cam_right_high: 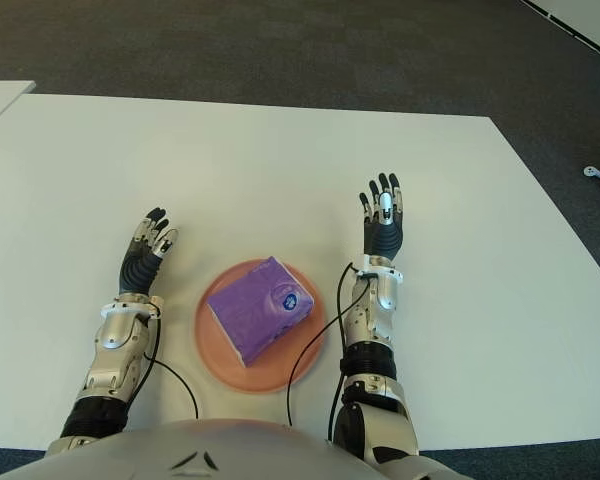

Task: Put the tissue paper into the plate.

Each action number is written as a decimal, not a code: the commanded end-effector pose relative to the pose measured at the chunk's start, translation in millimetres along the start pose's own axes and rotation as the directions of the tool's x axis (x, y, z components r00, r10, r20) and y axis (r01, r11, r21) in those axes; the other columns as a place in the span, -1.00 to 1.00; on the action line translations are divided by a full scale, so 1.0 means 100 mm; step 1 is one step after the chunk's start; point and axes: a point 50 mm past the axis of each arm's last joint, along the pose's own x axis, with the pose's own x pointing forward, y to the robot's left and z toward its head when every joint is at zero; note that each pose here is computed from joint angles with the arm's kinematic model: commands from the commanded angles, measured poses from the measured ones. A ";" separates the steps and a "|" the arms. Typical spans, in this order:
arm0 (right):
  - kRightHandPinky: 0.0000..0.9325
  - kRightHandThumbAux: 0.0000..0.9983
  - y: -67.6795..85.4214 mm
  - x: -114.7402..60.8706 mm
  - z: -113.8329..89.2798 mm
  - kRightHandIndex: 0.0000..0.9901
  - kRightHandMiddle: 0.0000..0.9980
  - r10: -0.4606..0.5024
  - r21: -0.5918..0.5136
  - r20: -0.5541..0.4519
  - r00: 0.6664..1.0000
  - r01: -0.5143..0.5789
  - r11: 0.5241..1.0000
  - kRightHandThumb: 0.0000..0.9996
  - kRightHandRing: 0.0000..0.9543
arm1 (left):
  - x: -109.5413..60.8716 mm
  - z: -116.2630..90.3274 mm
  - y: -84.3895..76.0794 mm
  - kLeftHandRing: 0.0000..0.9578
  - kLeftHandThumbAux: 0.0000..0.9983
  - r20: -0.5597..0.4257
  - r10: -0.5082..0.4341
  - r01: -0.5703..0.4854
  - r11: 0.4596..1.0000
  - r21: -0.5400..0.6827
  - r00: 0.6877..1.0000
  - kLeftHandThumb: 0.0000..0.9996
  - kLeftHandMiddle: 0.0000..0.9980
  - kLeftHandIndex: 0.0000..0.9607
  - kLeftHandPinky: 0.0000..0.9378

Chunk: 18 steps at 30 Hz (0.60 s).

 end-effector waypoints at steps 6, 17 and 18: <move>-1.00 0.09 0.01 -0.33 -0.19 -1.00 -1.00 0.017 -0.079 -0.102 0.995 -0.025 0.997 -0.93 -1.00 | -0.08 -0.13 0.00 -1.00 0.05 -0.076 0.002 -0.002 1.000 -0.002 0.997 -1.00 -1.00 -1.00 -1.00; -1.00 0.08 -0.10 -0.39 -0.43 -1.00 -1.00 0.065 -0.223 -0.350 0.935 -0.150 0.963 -0.94 -1.00 | -0.08 -0.13 0.00 -1.00 0.06 -0.074 0.000 0.000 1.000 -0.005 0.997 -1.00 -1.00 -1.00 -1.00; -1.00 0.09 -0.14 -0.35 -0.48 -1.00 -1.00 0.065 -0.239 -0.400 0.914 -0.173 0.956 -0.95 -1.00 | -0.08 -0.13 0.00 -1.00 0.06 -0.074 -0.001 0.000 1.000 -0.004 0.997 -1.00 -1.00 -1.00 -1.00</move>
